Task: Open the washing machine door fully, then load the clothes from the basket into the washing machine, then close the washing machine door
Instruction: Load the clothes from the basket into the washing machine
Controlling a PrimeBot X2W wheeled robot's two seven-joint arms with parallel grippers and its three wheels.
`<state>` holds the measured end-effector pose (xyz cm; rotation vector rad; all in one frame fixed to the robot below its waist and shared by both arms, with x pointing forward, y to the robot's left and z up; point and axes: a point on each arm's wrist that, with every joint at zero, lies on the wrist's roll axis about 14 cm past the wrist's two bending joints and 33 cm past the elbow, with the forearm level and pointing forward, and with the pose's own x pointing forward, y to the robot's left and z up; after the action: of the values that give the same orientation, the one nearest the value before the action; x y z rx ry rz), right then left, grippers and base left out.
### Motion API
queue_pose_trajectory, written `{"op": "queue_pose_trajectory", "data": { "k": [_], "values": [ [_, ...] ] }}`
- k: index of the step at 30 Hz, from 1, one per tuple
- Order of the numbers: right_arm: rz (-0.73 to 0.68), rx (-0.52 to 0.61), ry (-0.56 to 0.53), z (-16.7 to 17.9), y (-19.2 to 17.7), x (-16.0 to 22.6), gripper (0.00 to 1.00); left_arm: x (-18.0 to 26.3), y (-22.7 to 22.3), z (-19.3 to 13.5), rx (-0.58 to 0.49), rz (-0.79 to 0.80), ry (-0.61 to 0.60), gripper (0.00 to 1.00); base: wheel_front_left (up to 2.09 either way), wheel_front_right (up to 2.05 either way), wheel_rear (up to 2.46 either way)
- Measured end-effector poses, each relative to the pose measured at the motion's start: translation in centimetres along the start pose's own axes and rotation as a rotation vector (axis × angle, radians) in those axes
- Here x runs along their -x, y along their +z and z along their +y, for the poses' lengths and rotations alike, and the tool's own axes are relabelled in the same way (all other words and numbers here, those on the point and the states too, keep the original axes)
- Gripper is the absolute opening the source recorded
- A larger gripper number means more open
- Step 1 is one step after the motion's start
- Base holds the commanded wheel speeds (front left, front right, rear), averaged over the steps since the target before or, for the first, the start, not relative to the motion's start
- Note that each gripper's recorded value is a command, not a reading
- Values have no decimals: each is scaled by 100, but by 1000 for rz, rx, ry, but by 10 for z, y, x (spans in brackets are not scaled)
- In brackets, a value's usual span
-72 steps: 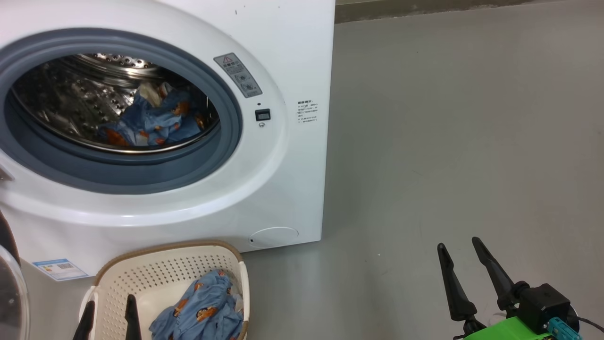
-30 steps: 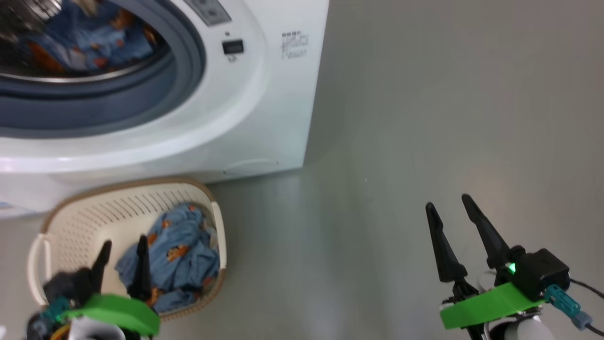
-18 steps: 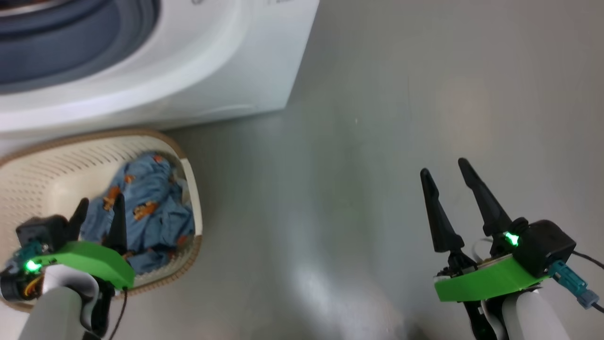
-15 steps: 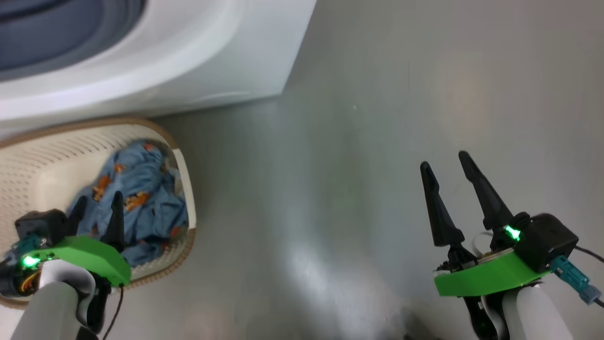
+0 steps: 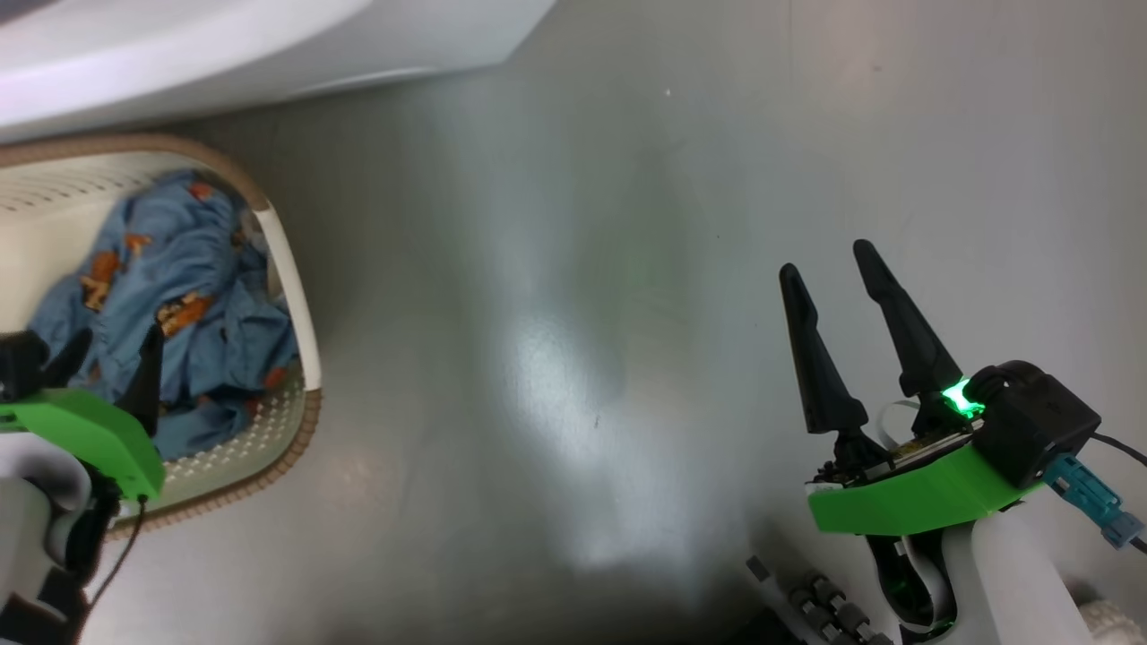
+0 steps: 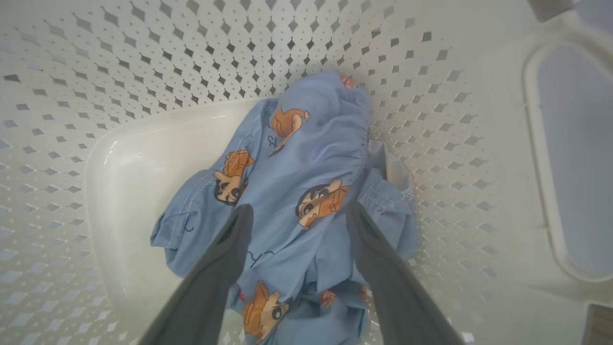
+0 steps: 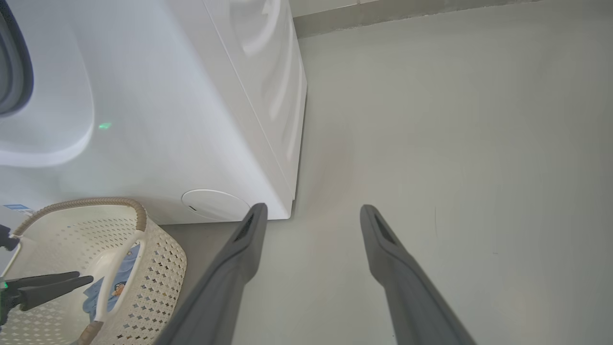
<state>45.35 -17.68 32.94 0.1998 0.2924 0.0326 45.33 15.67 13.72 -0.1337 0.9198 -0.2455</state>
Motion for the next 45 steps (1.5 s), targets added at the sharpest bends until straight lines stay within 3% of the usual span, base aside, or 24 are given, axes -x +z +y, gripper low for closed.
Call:
{"op": "queue_pose_trajectory", "data": {
  "k": [18, 37, 38, 39, 40, 45],
  "values": [
    [85, -40, -59, -20, -33, 2, 100, -48, -18, 10, -149, 108, -83, 100, 0, 0, 0],
    [103, -43, -86, -28, -38, 7, 100, -68, -30, -9, -223, 189, -156, 100, 0, 0, 0],
    [102, -42, -86, -28, -38, 7, 100, -68, -31, -10, -223, 192, -157, 44, 0, 0, 0],
    [101, -42, -86, -28, -38, 7, 100, -67, -32, -10, -227, 198, -158, 18, 0, 0, 0],
    [101, -42, -87, -28, -37, 7, 100, -67, -32, -10, -230, 200, -160, 0, 0, 0, 0],
    [87, -42, -90, -29, -33, 6, 100, -63, -25, -10, -207, 175, -152, 0, 0, 0, 0]
  ]
}}
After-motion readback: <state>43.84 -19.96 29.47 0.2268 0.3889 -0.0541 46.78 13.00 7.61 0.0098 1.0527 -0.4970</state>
